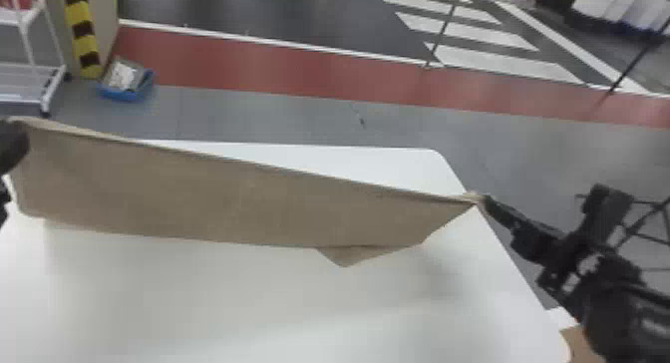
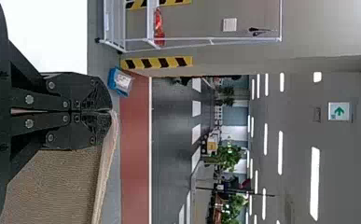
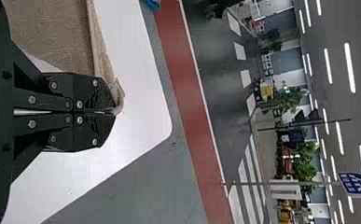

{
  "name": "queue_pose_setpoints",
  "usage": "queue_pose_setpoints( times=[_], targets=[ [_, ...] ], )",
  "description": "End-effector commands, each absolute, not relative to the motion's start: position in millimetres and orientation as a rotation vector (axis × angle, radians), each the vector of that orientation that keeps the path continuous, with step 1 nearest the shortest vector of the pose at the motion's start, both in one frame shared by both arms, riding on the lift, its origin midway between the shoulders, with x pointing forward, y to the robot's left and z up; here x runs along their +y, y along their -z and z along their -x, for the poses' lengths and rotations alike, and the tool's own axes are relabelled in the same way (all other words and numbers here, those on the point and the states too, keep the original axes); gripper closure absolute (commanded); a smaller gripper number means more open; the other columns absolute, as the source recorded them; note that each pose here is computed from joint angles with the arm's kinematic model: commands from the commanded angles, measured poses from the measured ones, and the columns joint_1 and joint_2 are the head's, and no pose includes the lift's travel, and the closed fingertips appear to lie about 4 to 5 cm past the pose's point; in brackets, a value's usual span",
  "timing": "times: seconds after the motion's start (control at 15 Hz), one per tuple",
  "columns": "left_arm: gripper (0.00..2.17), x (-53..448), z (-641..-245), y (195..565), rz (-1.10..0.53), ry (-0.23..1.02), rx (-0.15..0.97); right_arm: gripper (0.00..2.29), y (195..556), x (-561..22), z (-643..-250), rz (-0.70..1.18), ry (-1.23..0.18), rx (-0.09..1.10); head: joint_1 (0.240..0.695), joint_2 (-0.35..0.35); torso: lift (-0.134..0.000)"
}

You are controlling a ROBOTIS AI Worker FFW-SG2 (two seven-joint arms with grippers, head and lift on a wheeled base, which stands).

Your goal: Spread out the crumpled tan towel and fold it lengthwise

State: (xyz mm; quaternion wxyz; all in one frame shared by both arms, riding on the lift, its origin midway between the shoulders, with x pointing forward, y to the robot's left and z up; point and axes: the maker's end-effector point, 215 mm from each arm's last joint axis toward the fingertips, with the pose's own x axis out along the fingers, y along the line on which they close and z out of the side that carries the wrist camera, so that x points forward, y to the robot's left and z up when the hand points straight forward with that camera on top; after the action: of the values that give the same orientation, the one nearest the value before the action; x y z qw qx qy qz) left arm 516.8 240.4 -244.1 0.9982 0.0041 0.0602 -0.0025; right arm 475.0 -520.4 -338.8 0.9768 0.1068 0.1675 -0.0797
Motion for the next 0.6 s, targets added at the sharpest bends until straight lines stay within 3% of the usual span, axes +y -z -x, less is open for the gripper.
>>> queue_pose_setpoints(
  times=[0.0,0.27,0.53],
  targets=[
    [1.38,247,-546,243,-0.004,0.002,0.12,1.71,332,-482,-521,-0.242,0.102,0.318,0.695,-0.311,-0.124],
    [1.38,248,-618,251,0.004,-0.012,0.131,1.71,310,-407,-589,-0.31,0.033,0.255,0.654,-0.218,-0.124],
    [1.38,243,-660,209,0.033,0.031,0.053,1.71,266,-397,-624,-0.328,0.021,0.103,0.578,-0.138,-0.124]
  ],
)
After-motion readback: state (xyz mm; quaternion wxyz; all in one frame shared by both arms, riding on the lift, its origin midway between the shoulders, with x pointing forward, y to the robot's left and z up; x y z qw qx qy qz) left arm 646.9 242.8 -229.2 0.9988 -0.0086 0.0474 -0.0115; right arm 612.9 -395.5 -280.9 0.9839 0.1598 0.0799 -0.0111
